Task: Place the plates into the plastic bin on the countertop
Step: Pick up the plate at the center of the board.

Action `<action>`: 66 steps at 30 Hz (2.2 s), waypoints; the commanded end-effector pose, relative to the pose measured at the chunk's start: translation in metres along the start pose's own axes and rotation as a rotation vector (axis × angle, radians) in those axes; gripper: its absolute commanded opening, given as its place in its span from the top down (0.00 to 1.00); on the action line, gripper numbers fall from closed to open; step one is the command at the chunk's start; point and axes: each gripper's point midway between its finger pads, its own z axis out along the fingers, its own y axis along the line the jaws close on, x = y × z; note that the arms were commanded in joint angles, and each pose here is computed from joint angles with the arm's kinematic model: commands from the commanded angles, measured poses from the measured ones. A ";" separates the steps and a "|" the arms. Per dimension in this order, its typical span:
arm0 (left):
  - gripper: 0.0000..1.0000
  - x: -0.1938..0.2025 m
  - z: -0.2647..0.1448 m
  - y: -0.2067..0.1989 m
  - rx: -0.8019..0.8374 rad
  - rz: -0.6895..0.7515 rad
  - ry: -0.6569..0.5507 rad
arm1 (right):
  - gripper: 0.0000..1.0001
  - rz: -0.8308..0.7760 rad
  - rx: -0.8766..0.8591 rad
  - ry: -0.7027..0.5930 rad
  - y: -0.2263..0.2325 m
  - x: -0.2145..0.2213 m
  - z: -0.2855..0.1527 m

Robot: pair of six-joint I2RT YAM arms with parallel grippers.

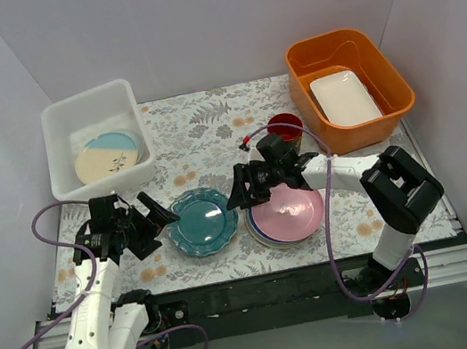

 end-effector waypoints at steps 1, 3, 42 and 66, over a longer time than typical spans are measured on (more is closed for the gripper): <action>0.02 0.006 0.006 0.005 0.005 -0.006 0.013 | 0.32 -0.005 -0.006 -0.018 -0.005 -0.003 0.008; 0.02 0.006 0.008 0.008 -0.002 -0.010 0.009 | 0.34 -0.004 -0.001 -0.016 -0.006 -0.002 0.010; 0.12 0.029 0.036 0.028 0.034 -0.141 0.039 | 0.94 0.031 0.118 0.022 -0.028 0.002 0.045; 0.23 0.009 0.020 -0.023 0.262 -0.059 -0.023 | 0.95 0.008 0.097 0.048 -0.025 0.005 0.050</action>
